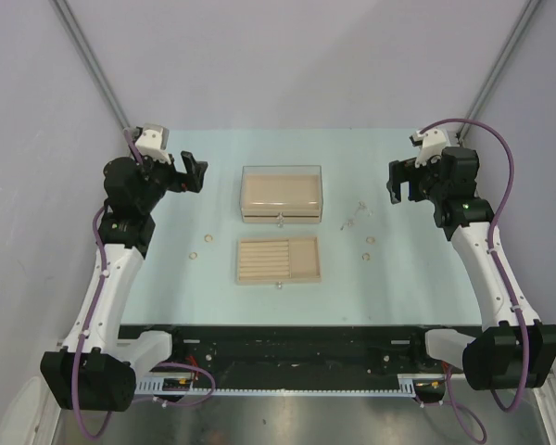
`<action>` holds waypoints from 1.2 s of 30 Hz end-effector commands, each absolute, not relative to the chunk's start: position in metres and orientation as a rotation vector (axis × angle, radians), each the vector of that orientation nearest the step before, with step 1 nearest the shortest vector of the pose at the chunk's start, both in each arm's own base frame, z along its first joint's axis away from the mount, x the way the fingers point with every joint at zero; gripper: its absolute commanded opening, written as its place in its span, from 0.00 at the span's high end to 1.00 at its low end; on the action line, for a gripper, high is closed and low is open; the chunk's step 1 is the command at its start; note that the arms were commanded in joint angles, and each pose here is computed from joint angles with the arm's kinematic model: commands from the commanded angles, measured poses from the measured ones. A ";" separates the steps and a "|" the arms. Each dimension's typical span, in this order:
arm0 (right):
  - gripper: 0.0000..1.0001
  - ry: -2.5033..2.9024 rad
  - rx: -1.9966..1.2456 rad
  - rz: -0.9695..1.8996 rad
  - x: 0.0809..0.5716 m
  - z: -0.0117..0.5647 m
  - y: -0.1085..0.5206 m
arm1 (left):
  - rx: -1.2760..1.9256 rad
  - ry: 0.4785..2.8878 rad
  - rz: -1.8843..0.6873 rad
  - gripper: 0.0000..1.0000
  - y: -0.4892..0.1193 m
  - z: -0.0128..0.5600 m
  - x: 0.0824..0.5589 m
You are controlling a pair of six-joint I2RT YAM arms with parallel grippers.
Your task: Organize the mixed jewelry
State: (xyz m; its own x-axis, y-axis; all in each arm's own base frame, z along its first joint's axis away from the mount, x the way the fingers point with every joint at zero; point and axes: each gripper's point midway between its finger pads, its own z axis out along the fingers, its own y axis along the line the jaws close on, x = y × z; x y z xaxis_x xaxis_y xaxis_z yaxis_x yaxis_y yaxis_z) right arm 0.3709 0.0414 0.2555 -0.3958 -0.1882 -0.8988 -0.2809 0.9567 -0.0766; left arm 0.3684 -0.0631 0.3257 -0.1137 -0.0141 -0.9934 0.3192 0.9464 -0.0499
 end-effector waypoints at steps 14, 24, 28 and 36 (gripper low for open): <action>0.00 1.936 -0.335 0.117 0.362 0.284 0.036 | 0.275 1.620 -0.257 0.00 -0.063 0.339 0.364; 0.01 2.251 -0.378 0.018 0.354 0.199 0.006 | 0.327 1.724 -0.259 0.00 -0.064 0.294 0.366; 0.03 2.259 -0.405 0.043 0.369 0.183 0.011 | 0.335 1.737 -0.256 0.00 -0.064 0.285 0.366; 0.05 2.221 -0.510 -0.046 0.410 0.156 0.043 | 0.337 1.750 -0.279 0.00 -0.067 0.275 0.366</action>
